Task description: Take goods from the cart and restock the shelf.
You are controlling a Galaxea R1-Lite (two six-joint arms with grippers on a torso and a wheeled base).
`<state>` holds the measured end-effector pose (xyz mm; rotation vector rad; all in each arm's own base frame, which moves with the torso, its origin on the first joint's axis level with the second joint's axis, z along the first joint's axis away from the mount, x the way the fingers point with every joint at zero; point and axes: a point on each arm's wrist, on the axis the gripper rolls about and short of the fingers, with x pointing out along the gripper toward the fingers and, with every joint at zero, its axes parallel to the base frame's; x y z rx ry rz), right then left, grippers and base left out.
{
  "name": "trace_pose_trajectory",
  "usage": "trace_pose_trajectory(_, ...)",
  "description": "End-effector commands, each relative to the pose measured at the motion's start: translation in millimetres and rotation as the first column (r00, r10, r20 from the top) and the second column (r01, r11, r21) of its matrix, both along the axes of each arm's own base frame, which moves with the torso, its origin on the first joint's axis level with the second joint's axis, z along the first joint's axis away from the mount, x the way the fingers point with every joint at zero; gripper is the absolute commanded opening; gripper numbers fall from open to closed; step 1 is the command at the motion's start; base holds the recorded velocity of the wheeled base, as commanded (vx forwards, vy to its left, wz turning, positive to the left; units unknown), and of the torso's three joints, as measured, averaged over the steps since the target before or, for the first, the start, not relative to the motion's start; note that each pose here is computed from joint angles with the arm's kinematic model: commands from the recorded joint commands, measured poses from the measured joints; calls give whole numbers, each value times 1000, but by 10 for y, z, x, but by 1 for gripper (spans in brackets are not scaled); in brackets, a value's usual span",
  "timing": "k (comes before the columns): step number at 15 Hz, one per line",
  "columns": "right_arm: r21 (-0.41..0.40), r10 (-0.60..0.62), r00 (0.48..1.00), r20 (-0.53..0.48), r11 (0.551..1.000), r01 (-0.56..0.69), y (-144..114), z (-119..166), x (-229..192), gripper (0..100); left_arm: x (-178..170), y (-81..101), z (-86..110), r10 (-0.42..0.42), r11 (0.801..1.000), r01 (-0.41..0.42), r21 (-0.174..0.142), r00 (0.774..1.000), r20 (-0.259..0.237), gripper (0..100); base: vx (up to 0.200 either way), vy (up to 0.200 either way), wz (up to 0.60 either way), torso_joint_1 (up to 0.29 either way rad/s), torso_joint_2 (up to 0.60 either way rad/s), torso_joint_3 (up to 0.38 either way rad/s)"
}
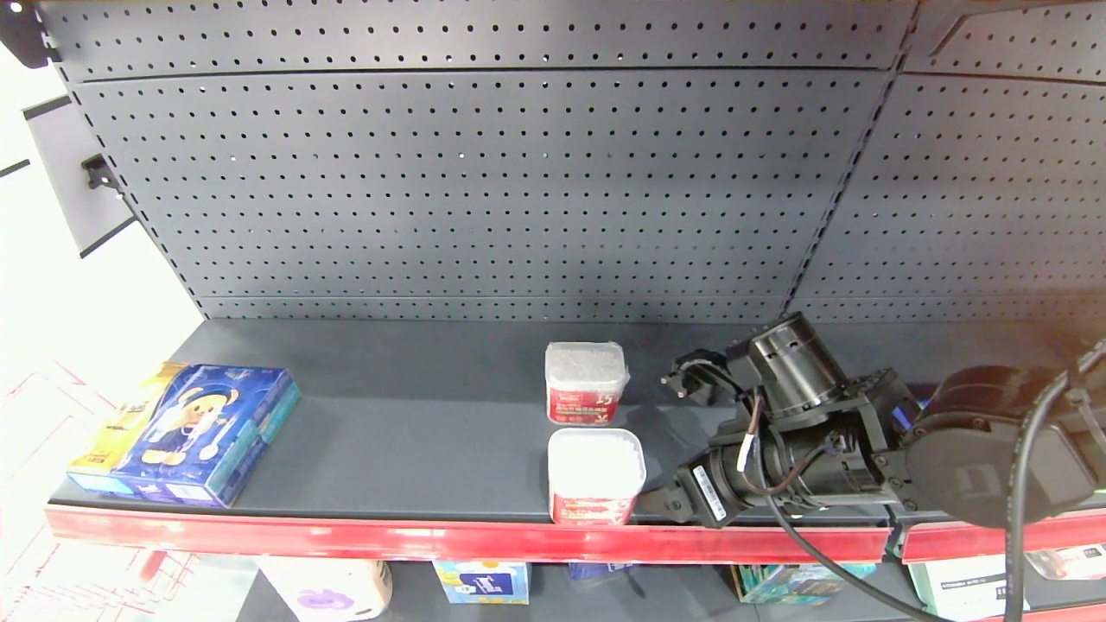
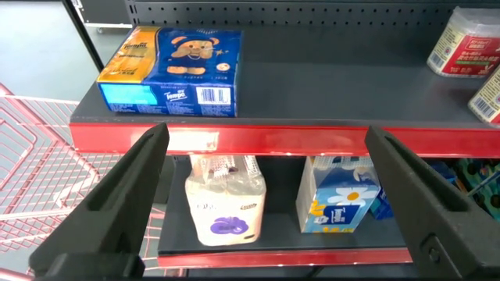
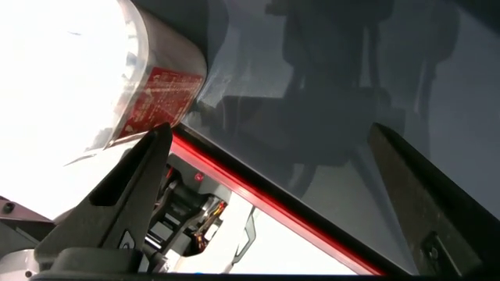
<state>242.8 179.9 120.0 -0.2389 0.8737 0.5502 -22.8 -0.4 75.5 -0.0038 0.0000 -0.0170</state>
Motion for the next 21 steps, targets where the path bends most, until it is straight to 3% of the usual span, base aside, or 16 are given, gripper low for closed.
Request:
trace_pose_trajectory(1, -3, 1, 1000, -3, 1000, -1, 5, -13, 4, 100, 0, 0, 0, 0, 1000, 0, -1, 1000, 0, 100, 0, 0, 0, 0, 0, 0)
trace_pose_trajectory(12, -9, -4, 1000, -6, 1000, 4, -35, -13, -40, 100, 0, 0, 0, 2, 1000, -2, -1, 1000, 0, 100, 0, 0, 0, 0, 0, 0)
trace_pose_trajectory(14, 8, -63, 996, 60, 998, 63, -265, 188, -140, 100, 0, 0, 0, 0, 1000, 0, -5, 1000, 0, 100, 0, 0, 0, 0, 0, 0)
trace_pose_trajectory(17, 111, -152, 968, 198, 985, 132, -671, 611, -444, 100, 0, 0, 0, 0, 1000, 0, -5, 1000, 0, 100, 0, 0, 0, 0, 0, 0)
trace_pose_trajectory(19, 194, -244, 906, 346, 963, 185, -1110, 776, -877, 100, 0, 0, 0, 0, 1000, 0, -5, 1000, 0, 100, 0, 0, 0, 0, 0, 0)
trace_pose_trajectory(21, 202, -304, 808, 505, 951, 232, -1500, 798, -1420, 100, 0, -2, 0, -8, 1000, 8, -8, 1000, 0, 100, 0, 0, 0, 0, 0, 0)
